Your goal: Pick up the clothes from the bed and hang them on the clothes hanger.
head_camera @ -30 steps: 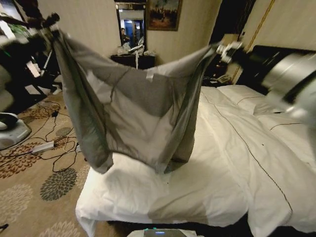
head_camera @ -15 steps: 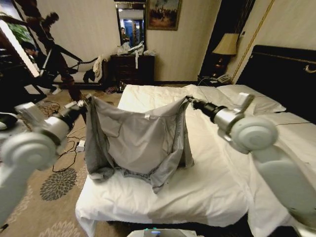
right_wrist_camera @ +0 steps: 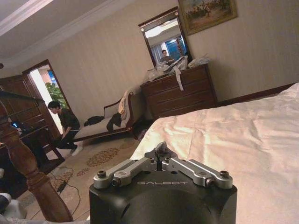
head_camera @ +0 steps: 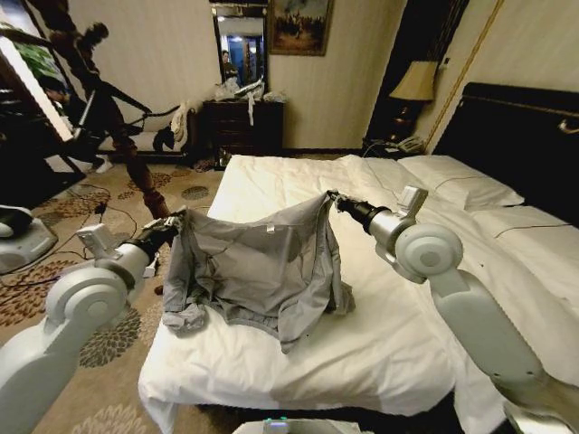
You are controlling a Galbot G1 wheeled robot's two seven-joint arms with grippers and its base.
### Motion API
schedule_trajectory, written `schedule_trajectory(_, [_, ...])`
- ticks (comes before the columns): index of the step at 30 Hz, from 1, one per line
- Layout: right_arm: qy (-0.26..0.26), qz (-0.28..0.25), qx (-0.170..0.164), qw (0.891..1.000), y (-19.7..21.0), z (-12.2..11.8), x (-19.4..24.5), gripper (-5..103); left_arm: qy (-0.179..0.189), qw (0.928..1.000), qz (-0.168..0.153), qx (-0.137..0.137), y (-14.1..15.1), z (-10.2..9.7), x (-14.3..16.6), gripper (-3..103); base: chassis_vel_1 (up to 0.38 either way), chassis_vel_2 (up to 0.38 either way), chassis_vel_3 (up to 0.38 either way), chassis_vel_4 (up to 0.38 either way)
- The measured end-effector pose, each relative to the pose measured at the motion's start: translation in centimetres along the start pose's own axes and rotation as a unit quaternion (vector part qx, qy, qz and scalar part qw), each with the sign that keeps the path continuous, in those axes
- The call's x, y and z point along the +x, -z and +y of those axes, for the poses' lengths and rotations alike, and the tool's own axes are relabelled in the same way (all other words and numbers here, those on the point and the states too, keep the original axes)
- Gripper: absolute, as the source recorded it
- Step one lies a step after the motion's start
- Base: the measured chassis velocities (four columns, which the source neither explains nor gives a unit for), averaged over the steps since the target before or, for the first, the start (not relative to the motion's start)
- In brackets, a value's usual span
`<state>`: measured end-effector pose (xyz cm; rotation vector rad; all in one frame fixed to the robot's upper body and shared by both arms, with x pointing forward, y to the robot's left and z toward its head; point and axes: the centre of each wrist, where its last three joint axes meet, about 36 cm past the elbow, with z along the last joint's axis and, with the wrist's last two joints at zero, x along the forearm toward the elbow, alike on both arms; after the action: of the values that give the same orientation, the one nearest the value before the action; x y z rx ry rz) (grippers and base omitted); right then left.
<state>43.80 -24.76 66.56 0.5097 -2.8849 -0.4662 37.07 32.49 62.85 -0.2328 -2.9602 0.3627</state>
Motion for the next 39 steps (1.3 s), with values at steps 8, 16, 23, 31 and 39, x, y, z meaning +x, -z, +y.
schedule_trajectory(8, [-0.005, -0.003, -0.004, 1.000, 0.1, -0.1, -0.1, 0, -0.023, 0.9962, 0.060, 0.059, 0.8, -0.9, 0.9, 54, 0.000, 0.000, 0.000, 0.000])
schedule_trajectory(16, [-0.013, 0.005, 0.001, 1.000, -0.7, -0.3, 0.3, 0, 0.074, 0.9861, 0.148, 0.017, 1.7, -2.0, 1.5, 81, 0.000, 0.000, 0.000, 0.000])
schedule_trajectory(23, [-0.013, 0.004, 0.003, 1.000, -0.9, -0.2, 0.6, 0, 0.159, 0.9701, 0.094, -0.158, 0.9, -1.3, 1.2, 99, 0.000, 0.000, 0.000, 0.000])
schedule_trajectory(31, [-0.016, 0.005, 0.004, 1.000, -1.2, -0.2, 1.0, 0, 0.145, 0.9795, 0.025, -0.137, 2.2, -1.2, 1.8, 100, 0.000, 0.000, 0.000, 0.000])
schedule_trajectory(39, [-0.018, 0.006, 0.007, 1.000, -1.4, -0.2, 1.5, 0, 0.156, 0.9762, -0.066, -0.136, 6.2, -0.8, 1.4, 100, 0.000, 0.000, 0.000, 0.000])
